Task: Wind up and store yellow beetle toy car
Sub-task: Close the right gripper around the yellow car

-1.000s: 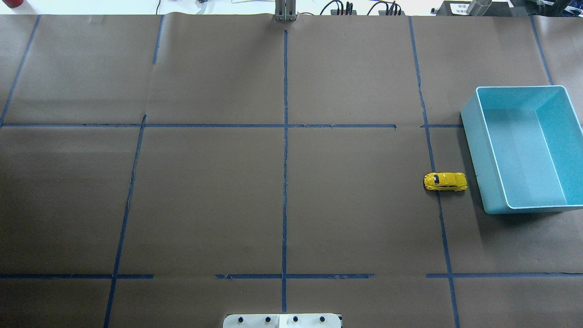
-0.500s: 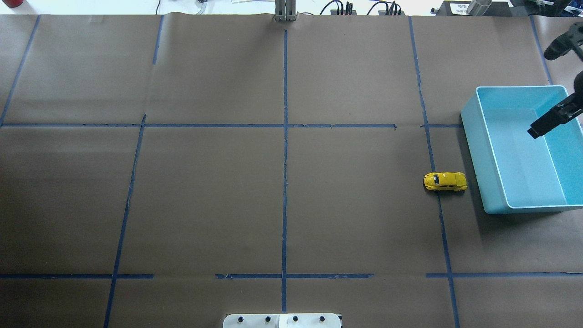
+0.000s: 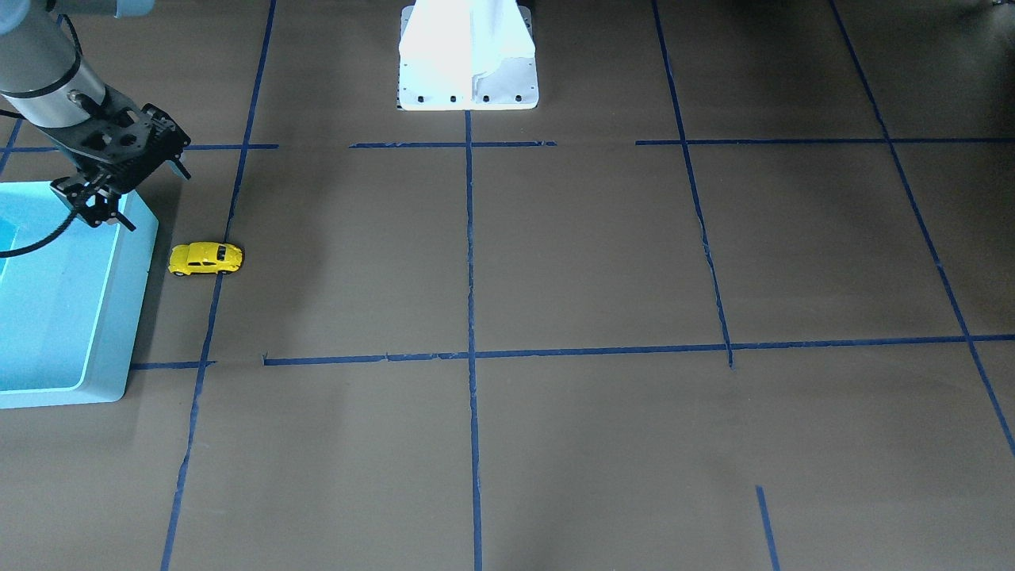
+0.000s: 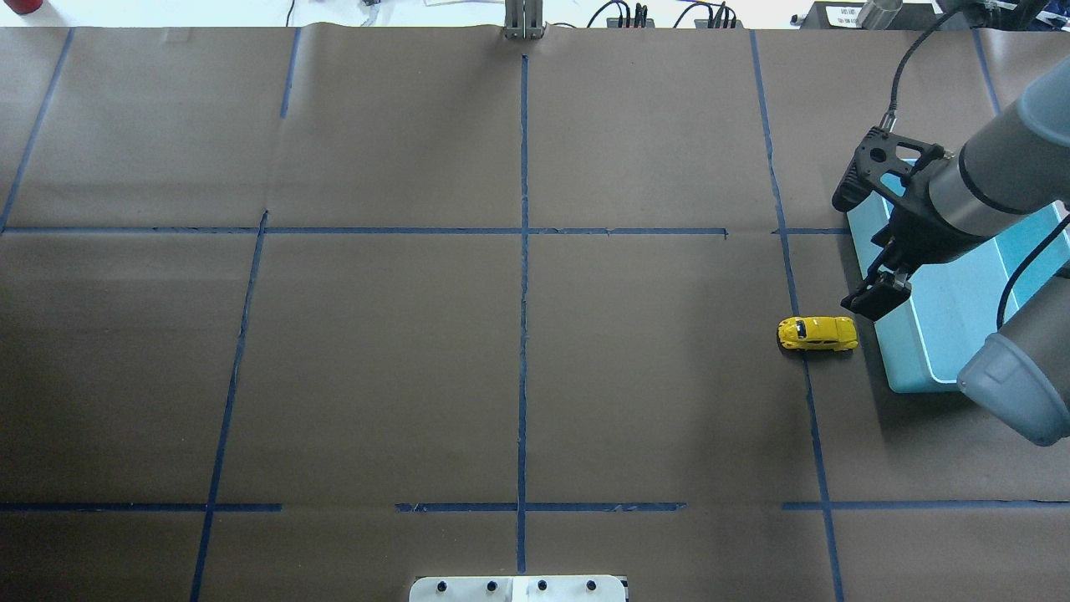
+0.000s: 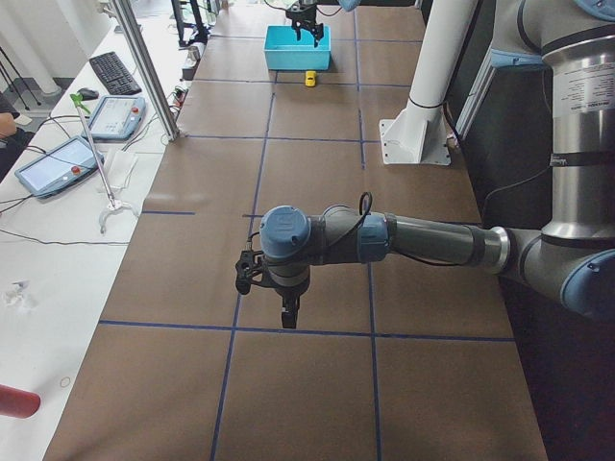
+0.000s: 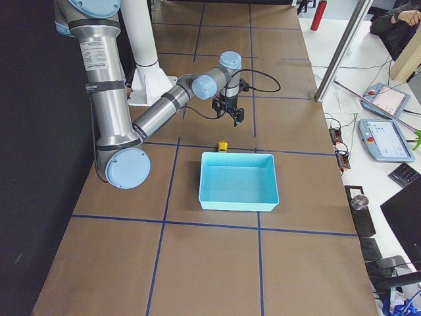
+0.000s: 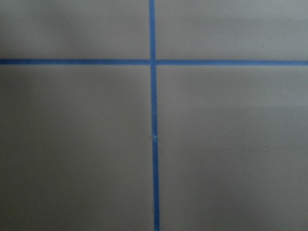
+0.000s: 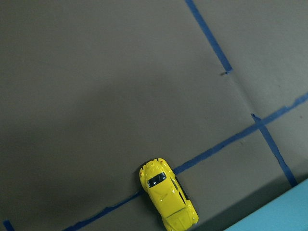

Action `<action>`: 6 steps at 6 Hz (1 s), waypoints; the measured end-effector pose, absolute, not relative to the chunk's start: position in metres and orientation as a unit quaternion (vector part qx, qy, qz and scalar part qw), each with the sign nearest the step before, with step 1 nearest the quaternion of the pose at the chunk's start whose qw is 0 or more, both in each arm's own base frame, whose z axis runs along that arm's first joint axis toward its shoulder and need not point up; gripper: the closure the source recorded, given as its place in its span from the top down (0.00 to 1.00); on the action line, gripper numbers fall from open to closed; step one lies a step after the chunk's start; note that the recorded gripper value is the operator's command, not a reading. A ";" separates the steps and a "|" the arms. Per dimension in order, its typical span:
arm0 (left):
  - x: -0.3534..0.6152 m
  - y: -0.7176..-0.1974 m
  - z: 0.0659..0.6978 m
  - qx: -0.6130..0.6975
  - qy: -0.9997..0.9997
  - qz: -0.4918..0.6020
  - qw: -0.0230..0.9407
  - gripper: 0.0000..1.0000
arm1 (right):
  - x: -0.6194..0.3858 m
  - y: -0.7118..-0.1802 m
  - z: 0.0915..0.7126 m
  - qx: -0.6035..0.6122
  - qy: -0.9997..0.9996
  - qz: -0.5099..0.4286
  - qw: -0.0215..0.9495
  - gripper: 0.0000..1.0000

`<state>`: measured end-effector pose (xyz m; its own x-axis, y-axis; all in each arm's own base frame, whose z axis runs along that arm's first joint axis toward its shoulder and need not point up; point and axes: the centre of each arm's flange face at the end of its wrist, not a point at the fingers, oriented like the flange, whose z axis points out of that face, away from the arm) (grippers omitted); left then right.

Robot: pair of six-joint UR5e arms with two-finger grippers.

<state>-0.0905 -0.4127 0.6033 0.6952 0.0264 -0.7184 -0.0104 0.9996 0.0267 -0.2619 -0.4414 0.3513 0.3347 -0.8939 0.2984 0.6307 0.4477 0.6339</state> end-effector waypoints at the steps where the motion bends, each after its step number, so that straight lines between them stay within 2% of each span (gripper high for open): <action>1: -0.093 -0.405 0.605 0.009 0.371 0.011 0.929 1.00 | -0.276 -0.437 0.356 0.232 -0.305 -0.534 0.754 1.00; 3: -0.093 -0.402 0.611 0.003 0.363 0.011 0.932 1.00 | -0.297 -0.429 0.369 0.263 -0.264 -0.615 0.695 1.00; 6: -0.093 -0.402 0.610 0.006 0.363 0.012 0.932 1.00 | -0.319 -0.432 0.429 0.288 -0.244 -0.659 0.650 1.00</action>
<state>-0.0929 -0.4024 0.6098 0.7368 0.0271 -0.6756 -0.0191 0.9996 0.0194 -0.3195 -0.4315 0.4294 0.0111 -0.9980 -0.0626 0.7164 -0.0358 0.6968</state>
